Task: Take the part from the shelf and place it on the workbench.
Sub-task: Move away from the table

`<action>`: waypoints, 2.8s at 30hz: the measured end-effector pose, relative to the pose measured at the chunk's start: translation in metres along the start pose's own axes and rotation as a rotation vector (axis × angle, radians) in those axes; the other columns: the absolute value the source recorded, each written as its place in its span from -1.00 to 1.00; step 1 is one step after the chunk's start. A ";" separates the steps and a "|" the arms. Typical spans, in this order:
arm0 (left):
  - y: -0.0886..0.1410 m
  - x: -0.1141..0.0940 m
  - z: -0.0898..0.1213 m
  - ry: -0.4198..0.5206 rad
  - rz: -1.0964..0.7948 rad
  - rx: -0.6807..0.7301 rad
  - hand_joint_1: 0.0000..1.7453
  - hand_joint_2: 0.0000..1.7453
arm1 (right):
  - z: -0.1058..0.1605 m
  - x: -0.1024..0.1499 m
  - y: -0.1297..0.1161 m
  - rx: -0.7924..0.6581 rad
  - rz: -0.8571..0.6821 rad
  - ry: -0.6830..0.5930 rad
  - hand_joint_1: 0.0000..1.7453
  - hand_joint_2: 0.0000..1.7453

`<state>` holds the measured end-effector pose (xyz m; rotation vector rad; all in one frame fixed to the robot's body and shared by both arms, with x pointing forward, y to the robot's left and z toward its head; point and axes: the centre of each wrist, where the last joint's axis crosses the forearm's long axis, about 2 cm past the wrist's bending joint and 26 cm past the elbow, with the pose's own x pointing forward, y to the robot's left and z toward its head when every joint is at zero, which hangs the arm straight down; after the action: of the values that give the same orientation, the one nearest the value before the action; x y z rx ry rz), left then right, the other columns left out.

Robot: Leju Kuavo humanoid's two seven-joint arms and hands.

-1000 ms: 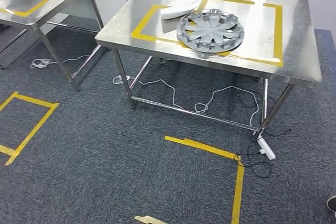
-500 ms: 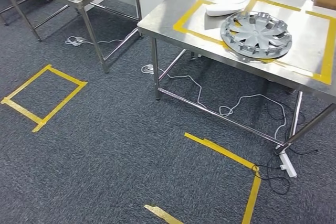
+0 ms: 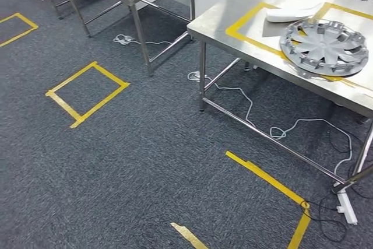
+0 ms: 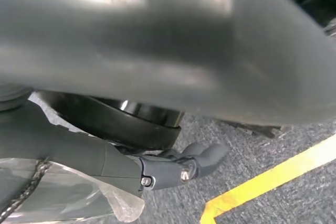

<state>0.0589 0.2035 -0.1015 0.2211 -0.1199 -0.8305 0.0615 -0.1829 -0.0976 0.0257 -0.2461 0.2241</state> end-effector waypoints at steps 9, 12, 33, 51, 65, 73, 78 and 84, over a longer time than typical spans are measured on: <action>0.002 -0.002 -0.001 -0.019 -0.057 0.027 -1.00 -1.00 | 0.000 0.002 0.000 0.000 -0.018 -0.008 -1.00 -1.00; 0.001 -0.005 -0.001 -0.022 -0.078 0.017 -1.00 -1.00 | -0.001 0.005 -0.002 -0.008 -0.066 -0.023 -1.00 -1.00; 0.017 0.003 -0.004 -0.107 -0.242 0.015 -1.00 -1.00 | 0.000 -0.004 -0.005 -0.079 -0.218 0.041 -1.00 -1.00; 0.013 0.005 -0.002 -0.129 -0.309 -0.003 -1.00 -1.00 | -0.001 0.008 -0.007 -0.104 -0.120 0.017 -1.00 -1.00; 0.018 0.003 -0.004 -0.091 -0.286 0.022 -1.00 -1.00 | -0.001 0.008 -0.006 -0.110 -0.120 -0.035 -1.00 -1.00; 0.010 -0.005 -0.004 -0.086 -0.266 0.032 -1.00 -1.00 | -0.001 0.013 -0.006 -0.104 -0.102 -0.063 -1.00 -1.00; 0.011 -0.005 -0.004 -0.089 -0.238 0.044 -1.00 -1.00 | -0.001 0.012 -0.006 -0.093 -0.082 -0.049 -1.00 -1.00; 0.010 -0.002 -0.003 -0.091 -0.228 0.033 -1.00 -1.00 | -0.001 0.017 -0.006 -0.083 -0.029 -0.054 -1.00 -1.00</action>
<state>0.0655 0.2122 -0.1020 0.2311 -0.1961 -1.0664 0.0791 -0.1853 -0.0948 -0.0475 -0.3080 0.1847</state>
